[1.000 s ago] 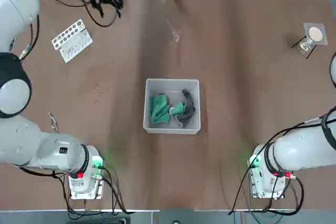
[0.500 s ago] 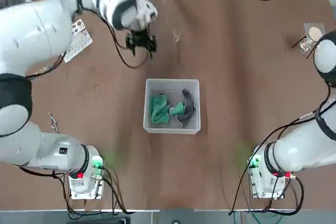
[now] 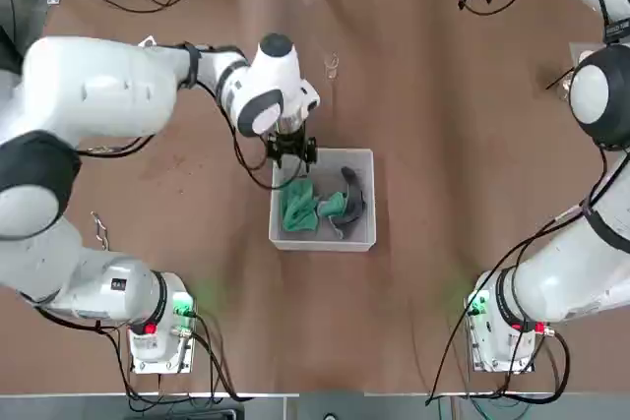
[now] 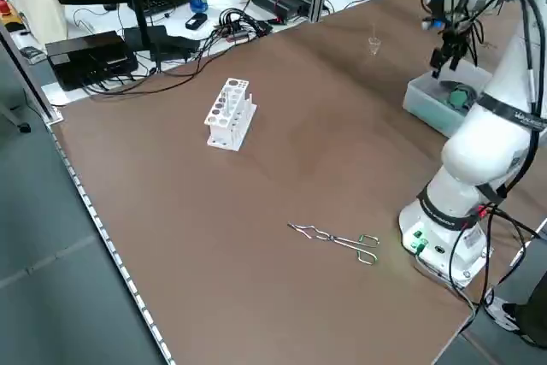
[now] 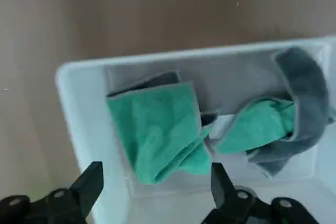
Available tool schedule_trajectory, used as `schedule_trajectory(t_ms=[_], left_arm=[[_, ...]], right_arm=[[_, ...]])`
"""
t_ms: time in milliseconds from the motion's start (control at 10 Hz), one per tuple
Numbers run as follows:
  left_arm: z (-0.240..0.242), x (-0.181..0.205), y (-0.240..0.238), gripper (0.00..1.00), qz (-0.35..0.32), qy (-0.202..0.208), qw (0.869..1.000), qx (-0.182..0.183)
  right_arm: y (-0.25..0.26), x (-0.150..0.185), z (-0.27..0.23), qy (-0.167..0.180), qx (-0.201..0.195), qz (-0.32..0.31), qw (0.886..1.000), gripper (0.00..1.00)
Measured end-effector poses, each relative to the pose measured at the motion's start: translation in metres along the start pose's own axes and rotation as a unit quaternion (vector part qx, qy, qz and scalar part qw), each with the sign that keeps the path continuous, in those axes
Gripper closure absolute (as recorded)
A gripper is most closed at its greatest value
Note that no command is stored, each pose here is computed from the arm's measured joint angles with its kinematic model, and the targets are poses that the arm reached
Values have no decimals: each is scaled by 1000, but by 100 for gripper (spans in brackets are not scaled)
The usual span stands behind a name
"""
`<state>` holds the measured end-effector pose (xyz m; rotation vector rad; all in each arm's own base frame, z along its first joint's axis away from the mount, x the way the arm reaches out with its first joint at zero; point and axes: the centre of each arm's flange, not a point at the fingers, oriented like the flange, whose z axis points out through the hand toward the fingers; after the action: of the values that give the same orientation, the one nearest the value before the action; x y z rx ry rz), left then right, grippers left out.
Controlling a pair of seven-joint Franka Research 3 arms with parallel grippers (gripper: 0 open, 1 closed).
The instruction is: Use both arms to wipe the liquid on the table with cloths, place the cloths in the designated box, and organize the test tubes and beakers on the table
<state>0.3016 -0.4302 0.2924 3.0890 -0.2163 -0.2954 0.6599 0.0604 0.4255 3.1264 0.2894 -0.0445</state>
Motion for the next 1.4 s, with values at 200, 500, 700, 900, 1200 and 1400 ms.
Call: schedule_trajectory(t_ms=[200, 500, 700, 900, 1200, 1400], left_arm=[[43, 0, 4, 9, -11, -7, 999, 30], [77, 1, 15, 9, -30, -15, 999, 32], [85, 1, 23, 9, -30, -22, 999, 25], [94, 3, 23, 9, -27, -18, 999, 34], [103, 7, 18, 16, -31, -18, 998, 42], [103, 7, 18, 40, -45, -18, 998, 42]], right_arm=[[3, 1, 6, -3, -1, 3, 1000, 0], [4, 1, 8, -5, -1, 3, 1000, 0], [4, 1, 8, -5, -1, 3, 1000, 0], [4, 1, 8, -4, -1, 3, 1000, 0], [4, 1, 8, -4, -1, 3, 1000, 0], [0, 2, 8, -4, -1, 0, 1000, 0]])
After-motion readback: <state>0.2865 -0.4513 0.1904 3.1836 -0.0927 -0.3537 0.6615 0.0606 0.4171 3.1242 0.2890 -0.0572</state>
